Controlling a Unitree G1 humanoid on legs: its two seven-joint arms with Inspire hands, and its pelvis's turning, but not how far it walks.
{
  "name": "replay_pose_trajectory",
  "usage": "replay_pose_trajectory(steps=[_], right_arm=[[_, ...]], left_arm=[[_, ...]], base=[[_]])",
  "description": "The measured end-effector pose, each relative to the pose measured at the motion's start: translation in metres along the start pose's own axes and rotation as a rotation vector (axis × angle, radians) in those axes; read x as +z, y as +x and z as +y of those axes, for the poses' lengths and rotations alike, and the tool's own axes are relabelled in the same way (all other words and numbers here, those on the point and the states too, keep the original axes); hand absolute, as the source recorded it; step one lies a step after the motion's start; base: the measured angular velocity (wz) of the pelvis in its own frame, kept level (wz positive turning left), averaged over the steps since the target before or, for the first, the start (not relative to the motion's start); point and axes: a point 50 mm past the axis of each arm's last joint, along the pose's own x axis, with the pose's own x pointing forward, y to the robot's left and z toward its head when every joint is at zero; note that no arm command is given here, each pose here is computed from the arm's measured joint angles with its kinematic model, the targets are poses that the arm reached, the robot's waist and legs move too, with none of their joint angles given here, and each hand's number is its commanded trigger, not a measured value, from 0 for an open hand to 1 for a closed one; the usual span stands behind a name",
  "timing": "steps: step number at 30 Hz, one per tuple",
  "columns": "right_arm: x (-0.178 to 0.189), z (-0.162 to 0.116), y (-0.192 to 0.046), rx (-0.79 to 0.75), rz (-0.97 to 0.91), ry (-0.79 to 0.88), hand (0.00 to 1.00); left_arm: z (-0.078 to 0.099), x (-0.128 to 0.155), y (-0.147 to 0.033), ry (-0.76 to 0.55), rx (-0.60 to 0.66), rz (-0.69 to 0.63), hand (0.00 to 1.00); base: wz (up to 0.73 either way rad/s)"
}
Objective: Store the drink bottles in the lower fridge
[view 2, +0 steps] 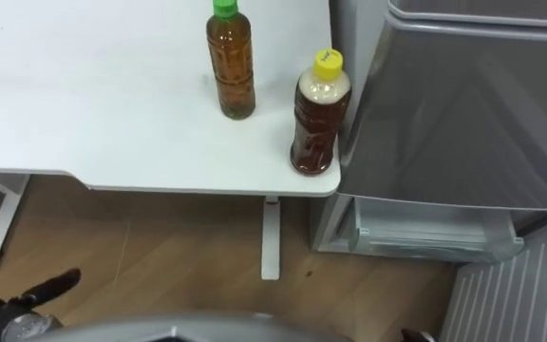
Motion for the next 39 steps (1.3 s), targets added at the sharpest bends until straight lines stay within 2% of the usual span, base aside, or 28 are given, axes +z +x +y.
replay_pose_trajectory(steps=[5,7,13,23,25,31,39], right_arm=[[0.001,0.003,0.000,0.021,-0.008,-0.011,0.00],[0.001,0.001,0.000,0.028,-0.011,-0.011,0.00],[-0.001,-0.005,0.000,0.045,-0.002,-0.001,0.00],[0.000,0.002,0.000,0.089,-0.014,-0.009,0.00],[-0.001,0.003,0.000,0.105,-0.007,-0.018,0.00],[0.007,0.003,0.000,0.132,-0.020,-0.030,0.00],[0.010,-0.004,0.001,0.117,-0.036,-0.043,0.00]], left_arm=[[-0.020,0.040,-0.010,-0.087,-0.071,-0.177,0.00],[-0.033,0.064,-0.022,-0.104,-0.141,-0.299,0.00],[-0.058,0.103,-0.058,-0.194,-0.345,-0.493,0.00],[-0.075,0.118,-0.085,-0.210,-0.568,-0.576,0.00],[-0.075,0.129,-0.093,-0.218,-0.602,-0.635,0.00],[-0.082,0.143,-0.114,-0.086,-0.736,-0.820,0.00],[-0.095,0.135,-0.130,-0.008,-0.917,-0.837,0.00]], base=[[0.07],[0.13],[0.07],[0.00],[0.00],[0.00],[0.00]])
